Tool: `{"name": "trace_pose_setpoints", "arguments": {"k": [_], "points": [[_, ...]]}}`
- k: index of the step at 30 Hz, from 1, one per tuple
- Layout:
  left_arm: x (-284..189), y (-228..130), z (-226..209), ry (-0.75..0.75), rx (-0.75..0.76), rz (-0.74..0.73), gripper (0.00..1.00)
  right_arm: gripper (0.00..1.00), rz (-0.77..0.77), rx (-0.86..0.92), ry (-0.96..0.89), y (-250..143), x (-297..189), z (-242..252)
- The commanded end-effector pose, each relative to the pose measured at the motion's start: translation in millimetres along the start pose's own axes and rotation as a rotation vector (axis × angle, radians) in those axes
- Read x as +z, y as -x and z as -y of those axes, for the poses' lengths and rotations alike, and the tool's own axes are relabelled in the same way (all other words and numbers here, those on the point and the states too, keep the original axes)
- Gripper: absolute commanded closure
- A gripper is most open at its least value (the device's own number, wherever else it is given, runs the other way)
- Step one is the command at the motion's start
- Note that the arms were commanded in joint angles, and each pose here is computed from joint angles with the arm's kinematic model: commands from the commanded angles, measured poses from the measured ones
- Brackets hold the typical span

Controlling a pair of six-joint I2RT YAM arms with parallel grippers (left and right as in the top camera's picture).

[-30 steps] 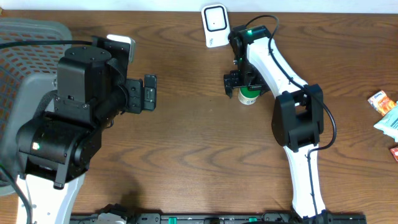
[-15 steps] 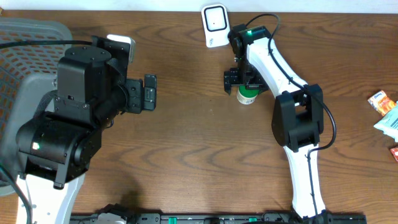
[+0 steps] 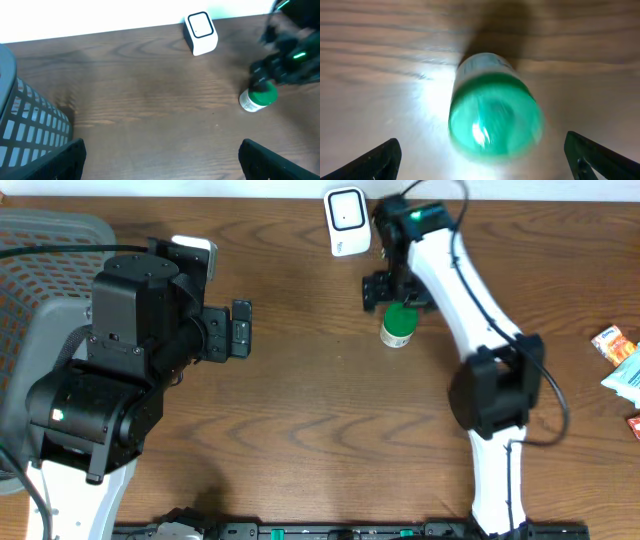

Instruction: Scan the item barcode

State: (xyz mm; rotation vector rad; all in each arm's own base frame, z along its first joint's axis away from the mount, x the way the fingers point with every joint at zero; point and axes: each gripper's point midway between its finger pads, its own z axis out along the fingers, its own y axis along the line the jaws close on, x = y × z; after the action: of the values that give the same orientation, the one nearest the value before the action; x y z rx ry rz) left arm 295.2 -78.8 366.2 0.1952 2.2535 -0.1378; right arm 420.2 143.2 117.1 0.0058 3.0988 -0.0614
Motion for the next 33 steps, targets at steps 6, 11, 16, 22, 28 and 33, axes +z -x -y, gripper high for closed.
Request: {"name": "trace_pose_setpoints", "arguments": {"k": [6, 11, 16, 22, 28, 33], "points": [[0.8, -0.8, -3.7, 0.017, -0.008, -0.002, 0.02, 0.01, 0.337, 0.047, -0.016, -47.3, -171.5, 49.7], [0.8, -0.8, -3.7, 0.017, -0.008, -0.002, 0.02, 0.01, 0.497, 0.14, -0.062, -103.1, -232.9, 83.9], [0.8, -0.8, -3.7, 0.017, -0.008, -0.002, 0.02, 0.01, 0.583, 0.16, -0.092, -153.8, -246.3, 104.4], [0.8, -0.8, -3.7, 0.017, -0.008, -0.002, 0.02, 0.01, 0.729, 0.153, -0.14, -136.2, -197.6, 108.7], [0.8, -0.8, -3.7, 0.017, -0.008, -0.002, 0.02, 0.01, 0.789, 0.143, -0.051, -79.4, -116.8, 83.5], [0.8, -0.8, -3.7, 0.017, -0.008, -0.002, 0.02, 0.01, 0.563, 0.08, 0.152, -56.2, -45.5, 54.6]]}}
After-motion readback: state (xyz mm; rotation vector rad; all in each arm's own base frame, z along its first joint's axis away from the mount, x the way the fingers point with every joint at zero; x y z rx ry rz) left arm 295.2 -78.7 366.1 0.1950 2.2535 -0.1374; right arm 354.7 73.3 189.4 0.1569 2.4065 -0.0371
